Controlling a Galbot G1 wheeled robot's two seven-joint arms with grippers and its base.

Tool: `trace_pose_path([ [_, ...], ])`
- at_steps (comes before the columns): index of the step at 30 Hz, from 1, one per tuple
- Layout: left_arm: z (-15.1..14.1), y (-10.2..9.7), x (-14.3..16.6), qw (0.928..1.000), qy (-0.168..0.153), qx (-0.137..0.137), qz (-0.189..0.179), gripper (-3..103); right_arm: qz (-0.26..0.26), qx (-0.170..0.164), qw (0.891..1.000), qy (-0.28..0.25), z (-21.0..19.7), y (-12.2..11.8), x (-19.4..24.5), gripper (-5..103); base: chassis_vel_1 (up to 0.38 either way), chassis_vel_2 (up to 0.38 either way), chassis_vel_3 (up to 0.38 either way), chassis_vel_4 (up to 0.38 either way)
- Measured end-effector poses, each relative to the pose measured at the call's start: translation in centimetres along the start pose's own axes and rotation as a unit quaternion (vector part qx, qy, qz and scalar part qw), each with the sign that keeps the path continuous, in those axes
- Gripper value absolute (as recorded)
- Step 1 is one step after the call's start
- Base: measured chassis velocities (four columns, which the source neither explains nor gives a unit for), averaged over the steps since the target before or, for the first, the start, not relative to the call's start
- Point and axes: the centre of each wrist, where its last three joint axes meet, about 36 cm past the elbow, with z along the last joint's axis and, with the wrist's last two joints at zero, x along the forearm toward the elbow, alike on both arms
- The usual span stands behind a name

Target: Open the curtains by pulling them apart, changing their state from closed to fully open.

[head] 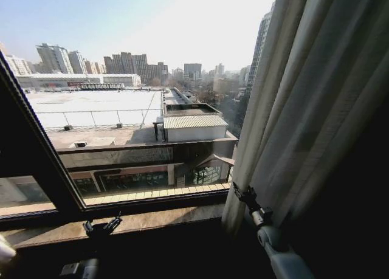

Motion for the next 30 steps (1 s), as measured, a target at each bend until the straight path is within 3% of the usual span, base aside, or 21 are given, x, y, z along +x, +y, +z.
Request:
trace_pose_path([
  [1,0.0,0.0,0.0,1.0,0.0,0.0,0.0,100,-0.011,-0.015,1.0,-0.008,0.1,0.2,0.1,39,0.0,0.0,0.0,0.0],
  [3,0.0,0.0,0.0,1.0,0.0,0.0,0.0,100,-0.014,-0.029,0.999,-0.016,0.2,0.4,0.1,39,0.0,0.0,0.0,0.0],
  [5,0.0,0.0,0.0,1.0,0.0,0.0,0.0,100,-0.022,-0.044,0.999,-0.021,0.3,0.5,0.0,27,0.0,0.0,0.0,0.0],
  [6,0.0,0.0,0.0,1.0,0.0,0.0,0.0,100,-0.034,-0.046,0.998,-0.021,0.3,0.5,0.0,23,0.0,0.0,0.0,0.0],
  [8,0.0,0.0,0.0,1.0,0.0,0.0,0.0,100,-0.04,-0.046,0.998,-0.022,0.2,0.4,0.0,23,0.0,0.0,0.0,0.0],
  [12,0.0,0.0,0.0,1.0,0.0,0.0,0.0,100,-0.043,-0.048,0.998,-0.018,0.2,0.0,-0.1,3,0.0,0.0,0.0,0.0],
  [23,0.0,0.0,0.0,1.0,0.0,0.0,0.0,100,-0.037,-0.049,0.998,-0.013,0.4,-0.4,-0.2,0,-0.06,-0.064,0.061,0.048],
  [30,0.0,0.0,0.0,1.0,0.0,0.0,0.0,100,-0.034,-0.049,0.998,-0.008,0.9,-0.7,-0.3,0,-0.212,-0.204,0.214,0.213],
])
